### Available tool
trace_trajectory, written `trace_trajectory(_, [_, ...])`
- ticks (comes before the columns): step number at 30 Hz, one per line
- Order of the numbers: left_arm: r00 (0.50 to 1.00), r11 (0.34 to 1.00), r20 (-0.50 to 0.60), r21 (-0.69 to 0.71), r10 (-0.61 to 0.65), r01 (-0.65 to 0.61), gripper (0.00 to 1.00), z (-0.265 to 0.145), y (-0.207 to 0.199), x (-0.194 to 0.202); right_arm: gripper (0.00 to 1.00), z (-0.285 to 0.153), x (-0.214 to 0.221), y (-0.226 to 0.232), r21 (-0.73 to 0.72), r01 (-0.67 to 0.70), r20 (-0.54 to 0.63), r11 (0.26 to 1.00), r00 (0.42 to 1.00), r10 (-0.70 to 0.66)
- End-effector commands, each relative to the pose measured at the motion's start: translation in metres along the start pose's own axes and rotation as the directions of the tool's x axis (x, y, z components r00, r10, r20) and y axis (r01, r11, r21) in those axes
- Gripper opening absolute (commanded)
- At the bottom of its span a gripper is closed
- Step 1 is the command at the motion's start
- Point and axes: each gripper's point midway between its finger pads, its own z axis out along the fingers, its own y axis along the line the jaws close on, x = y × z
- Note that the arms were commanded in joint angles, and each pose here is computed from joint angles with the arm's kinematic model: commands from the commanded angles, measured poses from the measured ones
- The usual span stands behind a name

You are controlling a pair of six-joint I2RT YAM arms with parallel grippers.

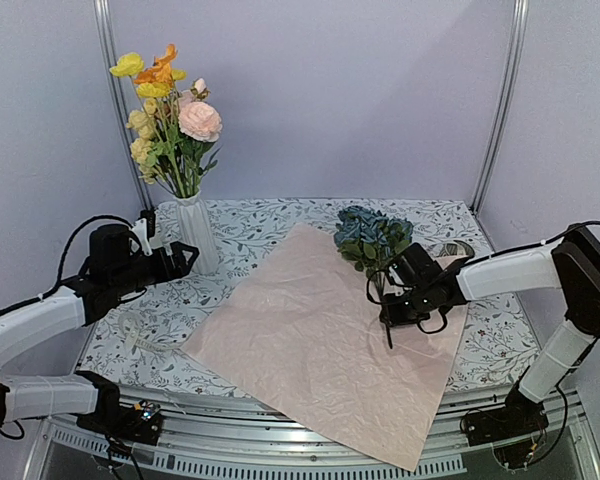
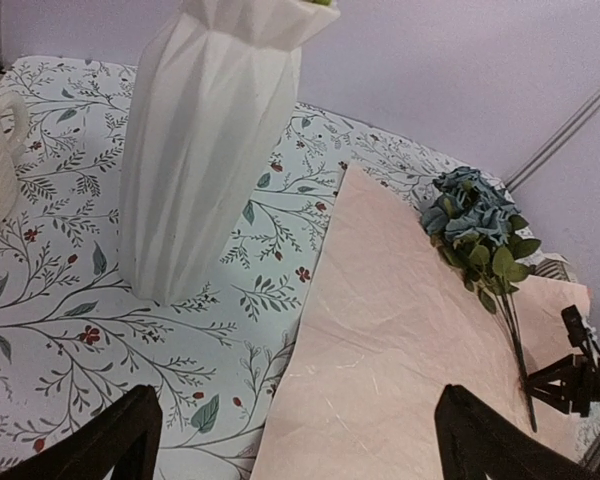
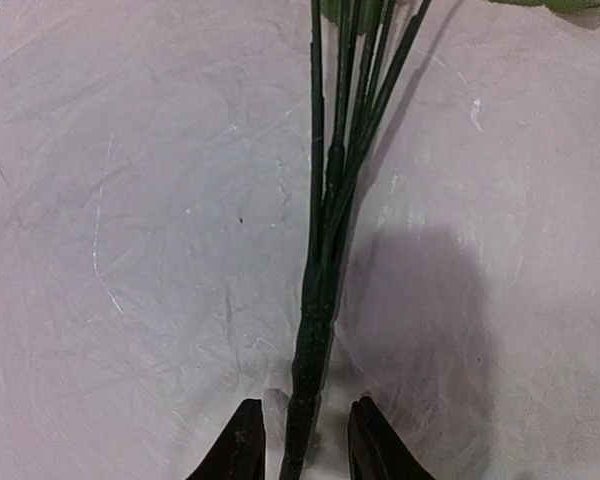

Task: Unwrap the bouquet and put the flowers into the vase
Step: Pick up the fake flower from the flattened wrapping paper.

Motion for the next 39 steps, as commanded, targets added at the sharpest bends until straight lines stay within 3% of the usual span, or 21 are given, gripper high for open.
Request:
trace_trajectory(1, [1.000,1.000,0.029,0.020,0.012,-0.012,0.98,-0.001,-0.006,-0.014,0.31,0.007,-0.002,-0.003,0.044,0.007,-0.023,0.999,1.000,-0.006])
trace_trajectory(10, [1.000,1.000,0.027,0.018,0.013,-0.013,0.97,-0.001,-0.006,-0.014,0.30,0.019,0.004,-0.009,0.124,0.019,-0.065,0.992,0.998,-0.011])
trace_trajectory(15, [1.000,1.000,0.022,0.023,0.014,-0.014,0.97,0.000,-0.007,-0.013,0.15,0.014,-0.003,-0.004,0.098,0.008,-0.036,0.995,0.999,-0.005])
trace_trajectory(21, [1.000,1.000,0.023,0.029,0.012,-0.013,0.97,0.000,-0.008,-0.014,0.05,-0.013,-0.032,0.004,0.063,-0.023,0.088,0.998,0.996,0.017])
trace_trajectory(30, [1.000,0.997,0.024,0.072,0.006,-0.008,0.97,-0.004,-0.016,-0.014,0.04,-0.067,-0.073,0.004,0.037,-0.076,0.314,0.996,0.947,0.061])
trace_trajectory(39, [0.997,0.959,0.038,0.280,-0.061,0.048,0.98,-0.013,-0.052,-0.017,0.04,-0.145,-0.093,0.045,-0.235,0.119,0.560,0.965,0.828,0.034])
